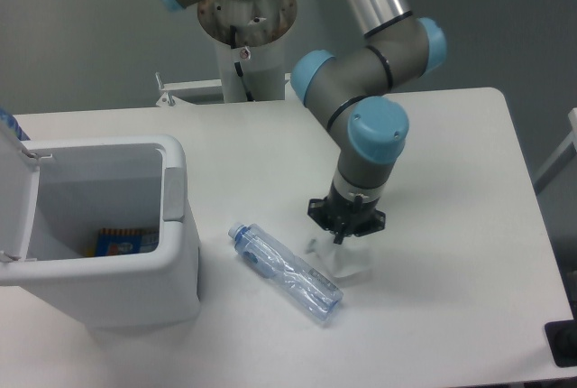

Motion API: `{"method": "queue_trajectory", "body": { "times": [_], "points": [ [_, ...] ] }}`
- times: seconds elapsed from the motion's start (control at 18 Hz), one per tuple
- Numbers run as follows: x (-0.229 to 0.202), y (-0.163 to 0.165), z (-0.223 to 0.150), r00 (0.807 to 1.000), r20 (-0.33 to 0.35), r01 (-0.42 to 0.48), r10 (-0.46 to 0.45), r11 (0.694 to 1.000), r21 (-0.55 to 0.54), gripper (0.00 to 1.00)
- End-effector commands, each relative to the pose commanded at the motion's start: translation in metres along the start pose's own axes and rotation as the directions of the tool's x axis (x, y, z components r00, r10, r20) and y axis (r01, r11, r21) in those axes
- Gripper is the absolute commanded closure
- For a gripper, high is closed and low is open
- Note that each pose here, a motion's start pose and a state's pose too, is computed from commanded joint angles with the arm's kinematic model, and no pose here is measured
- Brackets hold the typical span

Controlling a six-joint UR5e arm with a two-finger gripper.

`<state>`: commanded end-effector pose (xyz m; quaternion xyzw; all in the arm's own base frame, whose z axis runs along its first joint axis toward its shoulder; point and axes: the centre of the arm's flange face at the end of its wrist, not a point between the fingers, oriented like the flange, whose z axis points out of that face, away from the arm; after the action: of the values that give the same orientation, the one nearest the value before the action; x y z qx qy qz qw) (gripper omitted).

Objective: Place the trash in the trash can
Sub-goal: 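Lower the gripper onto the tissue and close on its peak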

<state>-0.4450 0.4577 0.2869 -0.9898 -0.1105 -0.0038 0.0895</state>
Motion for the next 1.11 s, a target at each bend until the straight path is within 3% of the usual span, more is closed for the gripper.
{"method": "queue_trajectory", "body": {
  "times": [0.22, 0.61, 1.11],
  "points": [
    [-0.016, 0.002, -0.032, 1.0, 0.023, -0.003, 0.003, 0.999, 0.035, 0.98],
    [-0.022, -0.02, -0.09, 1.0, -0.002, 0.023, -0.023, 0.982, 0.188, 0.98],
    [-0.038, -0.02, -0.168, 0.992, -0.057, 0.129, -0.116, 0.915, 0.383, 0.98]
  ]
}}
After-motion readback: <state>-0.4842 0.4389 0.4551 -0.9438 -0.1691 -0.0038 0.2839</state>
